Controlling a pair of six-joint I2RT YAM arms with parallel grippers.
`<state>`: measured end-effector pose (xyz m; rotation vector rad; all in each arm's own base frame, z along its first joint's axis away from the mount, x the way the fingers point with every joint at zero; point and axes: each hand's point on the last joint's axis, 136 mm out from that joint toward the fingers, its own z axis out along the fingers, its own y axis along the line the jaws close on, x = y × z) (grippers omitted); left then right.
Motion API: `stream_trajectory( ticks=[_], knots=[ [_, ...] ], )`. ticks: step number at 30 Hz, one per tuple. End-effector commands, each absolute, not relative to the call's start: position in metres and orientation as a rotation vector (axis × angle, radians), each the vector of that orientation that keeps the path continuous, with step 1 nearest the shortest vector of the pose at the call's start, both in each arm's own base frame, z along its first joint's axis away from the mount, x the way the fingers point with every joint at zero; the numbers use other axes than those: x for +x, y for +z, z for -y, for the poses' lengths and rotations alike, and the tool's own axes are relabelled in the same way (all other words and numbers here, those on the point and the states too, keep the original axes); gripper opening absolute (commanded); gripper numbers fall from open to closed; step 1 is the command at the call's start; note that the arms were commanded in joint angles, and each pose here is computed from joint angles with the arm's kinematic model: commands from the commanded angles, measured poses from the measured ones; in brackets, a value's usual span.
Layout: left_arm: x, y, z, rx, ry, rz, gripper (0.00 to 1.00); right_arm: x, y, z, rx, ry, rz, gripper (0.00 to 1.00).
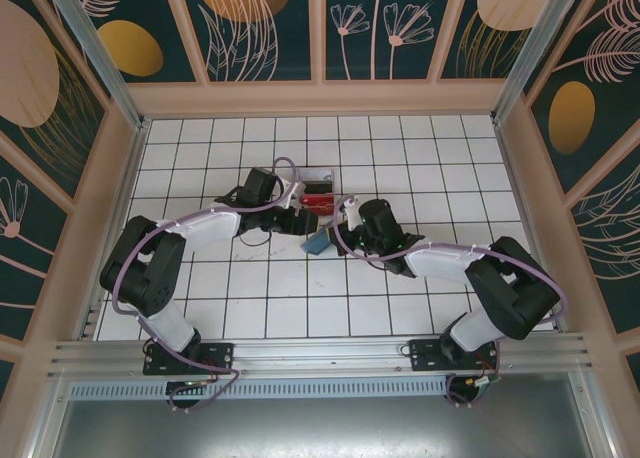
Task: Put the credit cards into the card holder
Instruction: Open the card holder at the center of the table.
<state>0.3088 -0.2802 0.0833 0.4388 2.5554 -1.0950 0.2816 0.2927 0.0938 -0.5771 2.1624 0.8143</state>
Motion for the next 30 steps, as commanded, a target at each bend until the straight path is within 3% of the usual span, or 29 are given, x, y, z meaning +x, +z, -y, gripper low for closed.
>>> stream_trajectory(
  ticks=[1,5,15,19,27,30],
  knots=[
    [0.294,0.070,0.273,0.561,-1.042,-2.617,0.66,0.282,0.107,-0.295,-0.573,0.858,-2.121,0.01],
    [0.303,0.081,0.280,0.583,-1.022,-2.577,0.66,0.282,0.108,-0.295,-0.571,0.861,-2.121,0.01],
    [0.307,0.052,0.291,0.666,-0.890,-2.680,0.63,0.283,0.107,-0.294,-0.568,0.860,-2.130,0.01],
    [0.313,0.038,0.278,0.640,-0.762,-2.727,0.49,0.283,0.107,-0.293,-0.562,0.861,-2.133,0.01],
    [0.334,0.042,0.254,0.478,-0.576,-2.697,0.03,0.284,0.089,-0.268,-0.507,0.792,-2.188,0.02],
    [0.338,0.055,0.245,0.284,-0.671,-2.634,0.00,0.282,0.071,-0.254,-0.479,0.745,-2.242,0.06]
  ],
)
